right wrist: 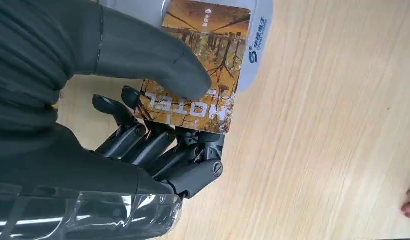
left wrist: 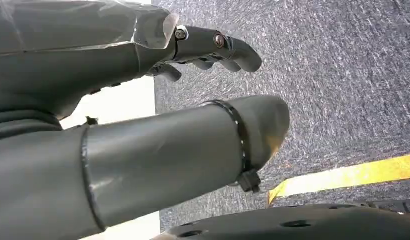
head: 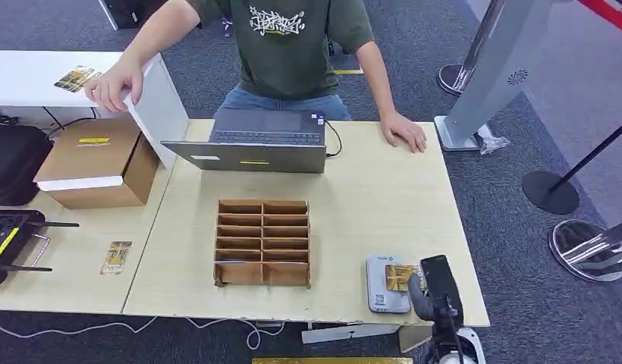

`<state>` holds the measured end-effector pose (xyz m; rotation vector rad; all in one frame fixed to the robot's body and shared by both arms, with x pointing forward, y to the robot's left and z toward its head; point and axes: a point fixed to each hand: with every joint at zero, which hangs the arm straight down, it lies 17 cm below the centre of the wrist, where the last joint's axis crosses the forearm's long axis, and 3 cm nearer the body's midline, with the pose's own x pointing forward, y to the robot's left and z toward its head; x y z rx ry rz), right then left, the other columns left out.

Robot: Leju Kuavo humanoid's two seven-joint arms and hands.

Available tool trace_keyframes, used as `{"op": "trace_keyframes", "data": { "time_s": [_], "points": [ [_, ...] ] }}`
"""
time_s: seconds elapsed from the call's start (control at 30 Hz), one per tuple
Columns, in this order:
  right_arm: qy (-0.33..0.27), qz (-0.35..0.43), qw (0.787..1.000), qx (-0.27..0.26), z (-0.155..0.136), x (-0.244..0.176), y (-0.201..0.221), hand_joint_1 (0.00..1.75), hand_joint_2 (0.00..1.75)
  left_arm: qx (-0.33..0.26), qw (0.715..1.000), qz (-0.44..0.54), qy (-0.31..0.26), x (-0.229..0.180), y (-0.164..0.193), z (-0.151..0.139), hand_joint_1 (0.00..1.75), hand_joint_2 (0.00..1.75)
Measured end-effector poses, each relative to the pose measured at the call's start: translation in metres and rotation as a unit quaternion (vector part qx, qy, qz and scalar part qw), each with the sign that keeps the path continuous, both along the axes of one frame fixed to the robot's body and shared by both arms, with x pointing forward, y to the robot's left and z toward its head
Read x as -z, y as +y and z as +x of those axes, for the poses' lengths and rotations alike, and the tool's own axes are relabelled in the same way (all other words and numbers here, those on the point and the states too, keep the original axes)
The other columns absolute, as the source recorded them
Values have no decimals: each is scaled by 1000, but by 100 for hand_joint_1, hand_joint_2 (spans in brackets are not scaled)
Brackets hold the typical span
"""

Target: Pass the card to the sensor for recognition and then transmit it.

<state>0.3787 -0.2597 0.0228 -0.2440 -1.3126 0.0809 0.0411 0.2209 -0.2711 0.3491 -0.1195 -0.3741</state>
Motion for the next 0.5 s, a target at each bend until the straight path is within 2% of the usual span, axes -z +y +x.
{"op": "trace_keyframes", "data": {
  "time_s": [0.17, 0.33, 0.5],
  "points": [
    [18, -8, 1000, -10, -2, 7, 4, 175, 175, -6, 1000, -1, 1, 0, -1, -1, 0, 0],
    [61, -19, 997, -52, -6, 24, 21, 175, 175, -4, 1000, -2, 0, 0, -1, -1, 0, 0],
    [62, -20, 996, -63, -2, 26, 27, 175, 175, -5, 1000, -2, -1, 0, -1, -1, 0, 0]
  ]
}}
